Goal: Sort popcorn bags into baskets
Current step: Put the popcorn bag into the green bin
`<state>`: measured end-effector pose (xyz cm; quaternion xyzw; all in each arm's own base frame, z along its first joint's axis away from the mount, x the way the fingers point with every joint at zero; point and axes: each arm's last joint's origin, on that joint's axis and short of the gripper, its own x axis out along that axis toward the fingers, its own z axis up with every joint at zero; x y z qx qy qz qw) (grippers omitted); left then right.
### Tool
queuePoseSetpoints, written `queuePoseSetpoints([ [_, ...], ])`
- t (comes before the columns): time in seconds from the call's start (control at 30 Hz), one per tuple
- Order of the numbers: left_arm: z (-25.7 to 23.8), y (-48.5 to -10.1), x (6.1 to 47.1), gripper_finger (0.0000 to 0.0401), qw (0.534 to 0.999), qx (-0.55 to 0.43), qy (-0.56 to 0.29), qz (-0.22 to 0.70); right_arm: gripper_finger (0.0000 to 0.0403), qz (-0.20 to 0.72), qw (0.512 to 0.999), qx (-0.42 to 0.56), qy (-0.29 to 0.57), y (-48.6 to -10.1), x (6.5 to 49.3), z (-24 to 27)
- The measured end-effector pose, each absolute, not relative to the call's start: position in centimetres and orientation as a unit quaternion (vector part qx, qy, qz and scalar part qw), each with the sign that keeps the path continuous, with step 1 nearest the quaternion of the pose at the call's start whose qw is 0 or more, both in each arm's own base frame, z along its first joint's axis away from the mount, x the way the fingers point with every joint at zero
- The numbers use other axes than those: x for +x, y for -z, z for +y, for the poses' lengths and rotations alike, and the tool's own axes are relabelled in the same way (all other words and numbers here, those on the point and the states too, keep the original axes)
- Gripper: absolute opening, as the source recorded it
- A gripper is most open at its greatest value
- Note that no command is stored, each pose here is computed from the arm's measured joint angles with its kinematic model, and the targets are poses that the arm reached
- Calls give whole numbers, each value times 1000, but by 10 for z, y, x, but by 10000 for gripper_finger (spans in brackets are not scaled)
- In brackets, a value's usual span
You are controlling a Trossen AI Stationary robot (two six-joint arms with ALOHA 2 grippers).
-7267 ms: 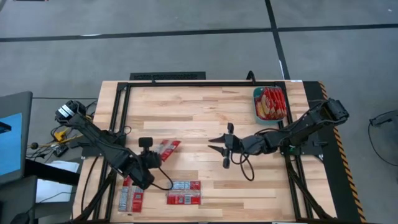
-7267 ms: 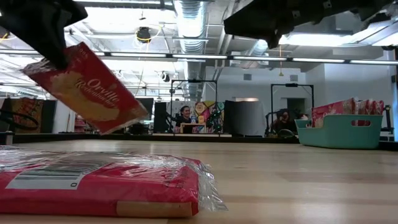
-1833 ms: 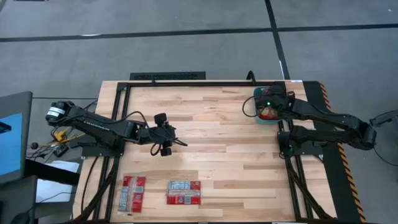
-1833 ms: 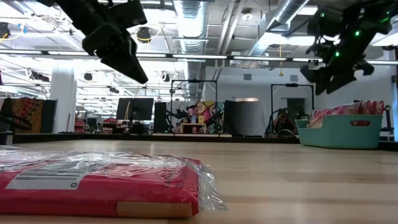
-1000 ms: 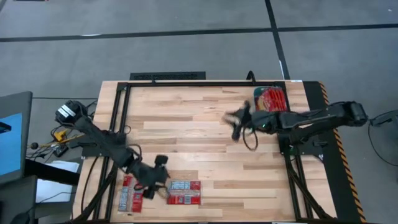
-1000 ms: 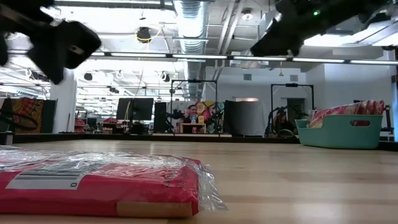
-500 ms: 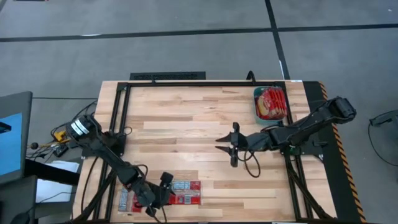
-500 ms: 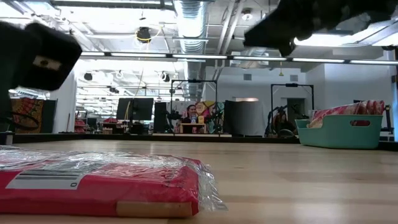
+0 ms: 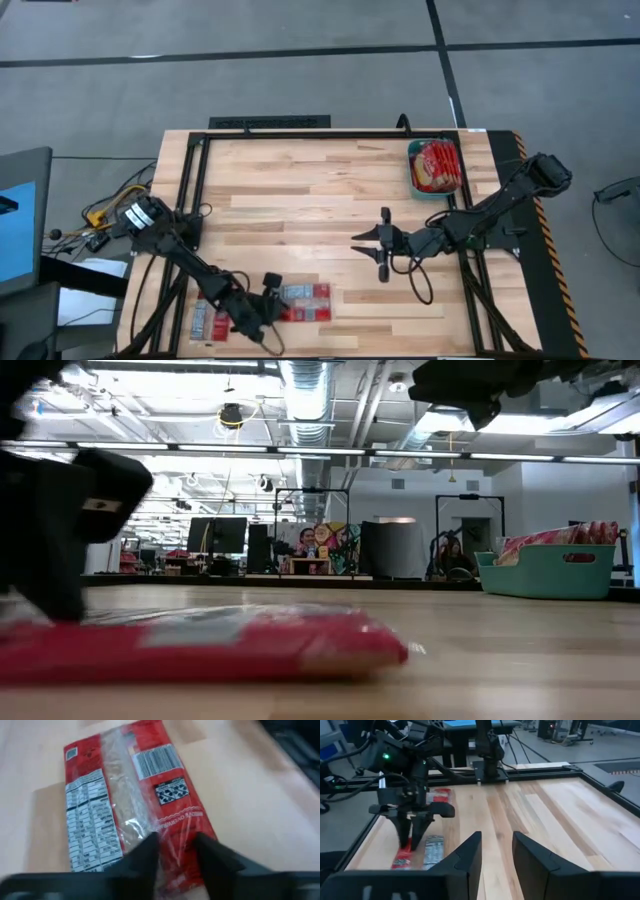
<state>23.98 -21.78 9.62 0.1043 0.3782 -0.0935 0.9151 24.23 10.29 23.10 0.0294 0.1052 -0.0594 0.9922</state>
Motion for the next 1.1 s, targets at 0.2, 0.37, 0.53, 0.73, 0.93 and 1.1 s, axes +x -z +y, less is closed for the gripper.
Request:
queuePoseSetpoints([
  [0.2, -206, -99, 247, 11, 916, 84, 74, 386, 124, 110, 991, 31, 66, -228, 244, 102],
  [0.37, -194, -121, 253, 1, 929, 106, 46, 352, 128, 150, 988, 15, 30, -207, 253, 108],
  [0.53, -178, -156, 258, 0, 947, 94, 29, 307, 153, 180, 984, -15, 4, -179, 264, 119],
  [0.73, -159, -177, 262, 0, 952, 75, 13, 297, 222, 211, 971, -105, -31, -150, 294, 140],
  [0.93, -152, -182, 264, 0, 955, 75, 0, 288, 266, 246, 957, -145, -55, -129, 336, 152],
  [1.1, -151, -183, 264, 0, 956, 82, -24, 282, 262, 312, 934, -131, -116, -114, 363, 153],
])
